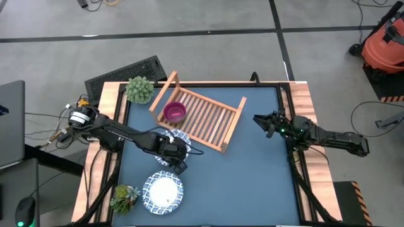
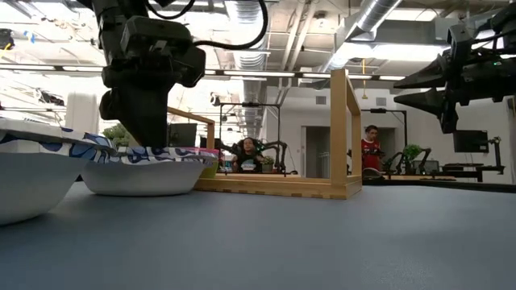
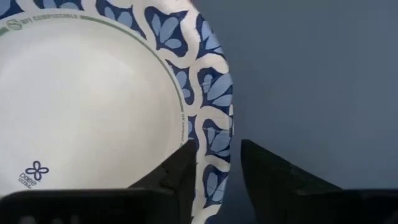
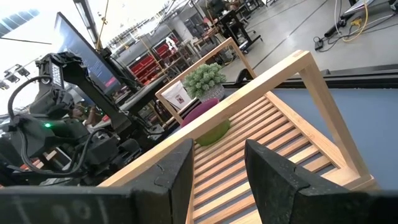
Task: Place and stack bowls onto a shelf
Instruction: Put the large white bowl on the shelf
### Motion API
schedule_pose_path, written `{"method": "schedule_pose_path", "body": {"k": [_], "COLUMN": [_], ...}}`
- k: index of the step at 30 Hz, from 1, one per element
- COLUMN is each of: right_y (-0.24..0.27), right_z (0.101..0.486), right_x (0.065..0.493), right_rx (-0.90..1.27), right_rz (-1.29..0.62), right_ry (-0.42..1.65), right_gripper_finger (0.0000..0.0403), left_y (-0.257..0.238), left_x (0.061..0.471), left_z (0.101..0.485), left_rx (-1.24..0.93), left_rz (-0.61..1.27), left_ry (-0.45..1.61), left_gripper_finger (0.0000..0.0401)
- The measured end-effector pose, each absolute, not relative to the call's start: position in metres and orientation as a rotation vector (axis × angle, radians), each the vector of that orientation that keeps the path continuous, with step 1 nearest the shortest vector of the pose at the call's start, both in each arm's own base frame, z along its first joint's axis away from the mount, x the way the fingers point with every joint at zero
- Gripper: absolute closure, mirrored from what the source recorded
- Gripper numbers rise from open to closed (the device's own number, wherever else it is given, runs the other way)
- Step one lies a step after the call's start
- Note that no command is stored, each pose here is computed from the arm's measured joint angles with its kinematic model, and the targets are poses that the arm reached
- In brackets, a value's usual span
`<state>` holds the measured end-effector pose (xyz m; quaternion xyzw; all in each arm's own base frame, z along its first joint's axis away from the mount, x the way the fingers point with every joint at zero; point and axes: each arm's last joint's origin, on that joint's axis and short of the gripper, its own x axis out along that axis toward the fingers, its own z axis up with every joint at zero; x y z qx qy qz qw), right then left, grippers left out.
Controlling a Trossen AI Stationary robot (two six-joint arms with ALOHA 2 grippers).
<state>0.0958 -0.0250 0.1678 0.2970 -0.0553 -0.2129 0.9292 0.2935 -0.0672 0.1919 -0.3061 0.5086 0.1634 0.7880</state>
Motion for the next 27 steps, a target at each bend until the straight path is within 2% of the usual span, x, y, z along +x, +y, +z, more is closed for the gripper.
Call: {"method": "schedule_pose_path", "body": {"k": [5, 15, 19, 27], "right_y": [-0.0250, -0.0250, -0.0250, -0.0250], "right_z": [0.1679, 0.1679, 0.1679, 0.1678], "right_x": [0.0958, 0.0958, 0.0958, 0.0958], "right_rx": [0.608, 0.605, 0.605, 0.605], "right_rz": [-0.436, -0.436, -0.436, -0.435], "right_ry": [-0.114, -0.113, -0.113, -0.112], "right_gripper_finger": [0.0232, 0.0232, 0.0232, 0.0232], "left_y": [-0.0672, -0.0643, -0.0635, -0.0641], "left_x": [0.2931, 0.2901, 0.2897, 0.2896], "left_z": [0.1918, 0.1883, 0.1880, 0.1880], "left_rx": [-0.661, -0.655, -0.636, -0.641], "left_rz": [0.349, 0.384, 0.377, 0.358], "left_ry": [1.104, 1.125, 1.133, 1.143], "left_gripper_finger": [0.0263, 0.0263, 0.0293, 0.0386]}}
